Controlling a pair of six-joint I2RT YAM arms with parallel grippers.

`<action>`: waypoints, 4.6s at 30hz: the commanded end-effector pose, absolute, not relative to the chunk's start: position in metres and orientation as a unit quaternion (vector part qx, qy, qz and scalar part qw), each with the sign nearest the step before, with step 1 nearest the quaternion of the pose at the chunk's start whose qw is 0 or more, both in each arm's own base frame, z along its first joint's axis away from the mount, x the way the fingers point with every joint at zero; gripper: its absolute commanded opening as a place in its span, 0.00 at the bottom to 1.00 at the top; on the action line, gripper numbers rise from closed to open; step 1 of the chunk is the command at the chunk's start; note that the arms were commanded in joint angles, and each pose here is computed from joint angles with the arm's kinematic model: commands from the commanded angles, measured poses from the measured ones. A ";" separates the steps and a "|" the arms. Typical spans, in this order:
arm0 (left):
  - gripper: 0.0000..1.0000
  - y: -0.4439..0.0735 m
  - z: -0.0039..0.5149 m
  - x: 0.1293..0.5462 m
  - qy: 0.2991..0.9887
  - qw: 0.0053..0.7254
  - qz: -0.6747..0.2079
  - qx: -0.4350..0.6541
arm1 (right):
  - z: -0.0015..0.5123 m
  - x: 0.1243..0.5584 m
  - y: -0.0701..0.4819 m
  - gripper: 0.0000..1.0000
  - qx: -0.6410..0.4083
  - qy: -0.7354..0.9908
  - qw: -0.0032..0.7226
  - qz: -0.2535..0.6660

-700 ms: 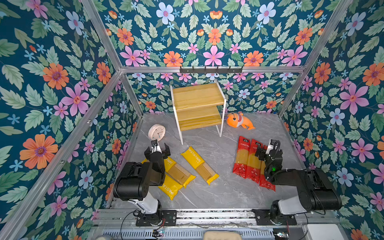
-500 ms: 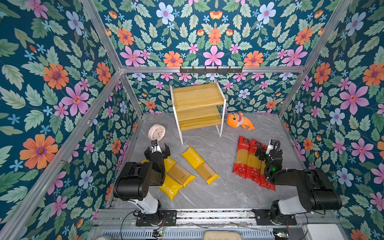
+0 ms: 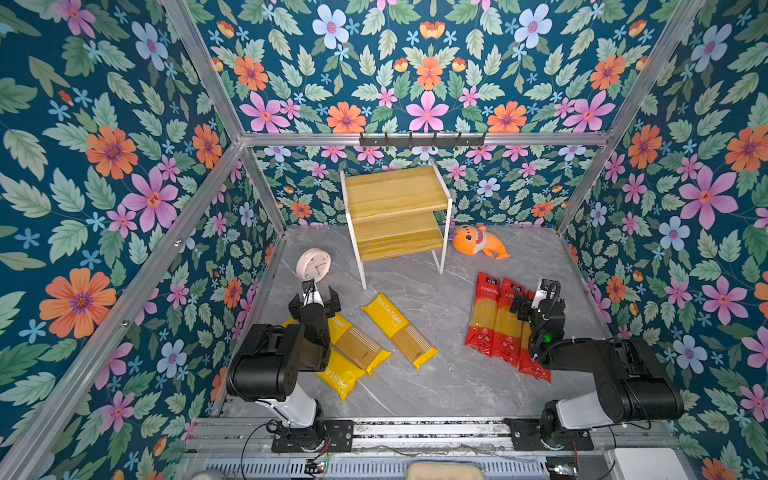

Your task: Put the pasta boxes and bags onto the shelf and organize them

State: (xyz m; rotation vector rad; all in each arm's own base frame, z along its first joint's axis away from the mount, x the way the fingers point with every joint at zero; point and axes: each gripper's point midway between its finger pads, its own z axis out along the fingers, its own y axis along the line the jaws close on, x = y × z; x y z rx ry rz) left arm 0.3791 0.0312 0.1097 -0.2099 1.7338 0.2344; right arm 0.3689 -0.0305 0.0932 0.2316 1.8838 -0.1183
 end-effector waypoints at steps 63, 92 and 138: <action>0.82 -0.013 0.176 0.346 0.829 0.503 -0.080 -0.229 | 0.143 0.308 0.091 0.71 0.210 0.906 0.271 0.246; 0.75 -0.338 0.117 0.320 0.857 0.426 -0.288 0.039 | 0.033 0.355 0.123 0.57 0.159 0.975 0.149 0.037; 0.23 -0.404 0.029 0.301 0.871 0.224 -0.430 0.076 | 0.038 0.338 0.185 0.49 0.071 0.893 0.099 0.433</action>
